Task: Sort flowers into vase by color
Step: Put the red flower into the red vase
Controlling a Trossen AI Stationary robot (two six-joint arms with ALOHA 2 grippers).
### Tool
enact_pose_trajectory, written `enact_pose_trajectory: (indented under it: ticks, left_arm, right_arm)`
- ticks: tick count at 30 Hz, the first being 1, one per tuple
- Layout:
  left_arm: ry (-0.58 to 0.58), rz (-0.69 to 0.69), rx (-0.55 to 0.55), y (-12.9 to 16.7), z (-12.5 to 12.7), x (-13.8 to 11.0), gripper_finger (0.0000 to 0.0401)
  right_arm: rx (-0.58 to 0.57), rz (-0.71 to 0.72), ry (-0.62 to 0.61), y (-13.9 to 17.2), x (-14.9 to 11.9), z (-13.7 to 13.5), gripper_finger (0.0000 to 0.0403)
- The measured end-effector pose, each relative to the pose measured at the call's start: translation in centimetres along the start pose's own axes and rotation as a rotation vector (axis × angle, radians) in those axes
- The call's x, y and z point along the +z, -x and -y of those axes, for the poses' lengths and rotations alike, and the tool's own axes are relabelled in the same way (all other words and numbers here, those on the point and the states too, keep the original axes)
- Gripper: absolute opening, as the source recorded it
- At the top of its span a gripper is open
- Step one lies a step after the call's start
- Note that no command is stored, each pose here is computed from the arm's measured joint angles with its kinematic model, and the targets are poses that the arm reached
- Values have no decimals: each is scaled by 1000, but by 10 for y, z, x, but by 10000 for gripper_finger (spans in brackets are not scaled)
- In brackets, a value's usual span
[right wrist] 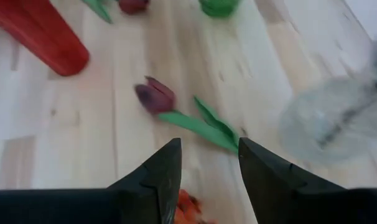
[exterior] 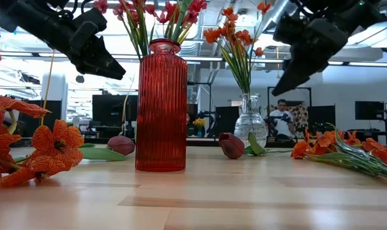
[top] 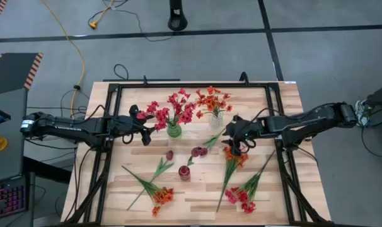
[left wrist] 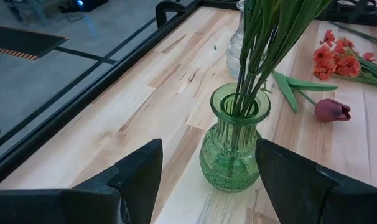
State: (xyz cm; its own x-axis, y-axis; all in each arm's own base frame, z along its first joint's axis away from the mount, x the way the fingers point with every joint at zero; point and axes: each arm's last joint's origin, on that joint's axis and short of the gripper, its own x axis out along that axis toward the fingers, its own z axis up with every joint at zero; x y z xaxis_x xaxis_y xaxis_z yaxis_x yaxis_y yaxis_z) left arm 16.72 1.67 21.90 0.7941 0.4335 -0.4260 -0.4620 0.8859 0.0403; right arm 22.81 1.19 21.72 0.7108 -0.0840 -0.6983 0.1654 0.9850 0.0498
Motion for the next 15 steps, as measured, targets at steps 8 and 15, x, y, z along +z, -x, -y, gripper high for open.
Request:
enact_pose_trajectory:
  ticks: [8, 15]
  left_arm:
    - [7, 14, -4, 0, 0, 2, 245]
    - [9, 19, -8, 0, 0, 2, 245]
  right_arm:
    - [49, 25, 216, -42, 1, -23, 169]
    - [2, -136, 268, -67, 7, -19, 168]
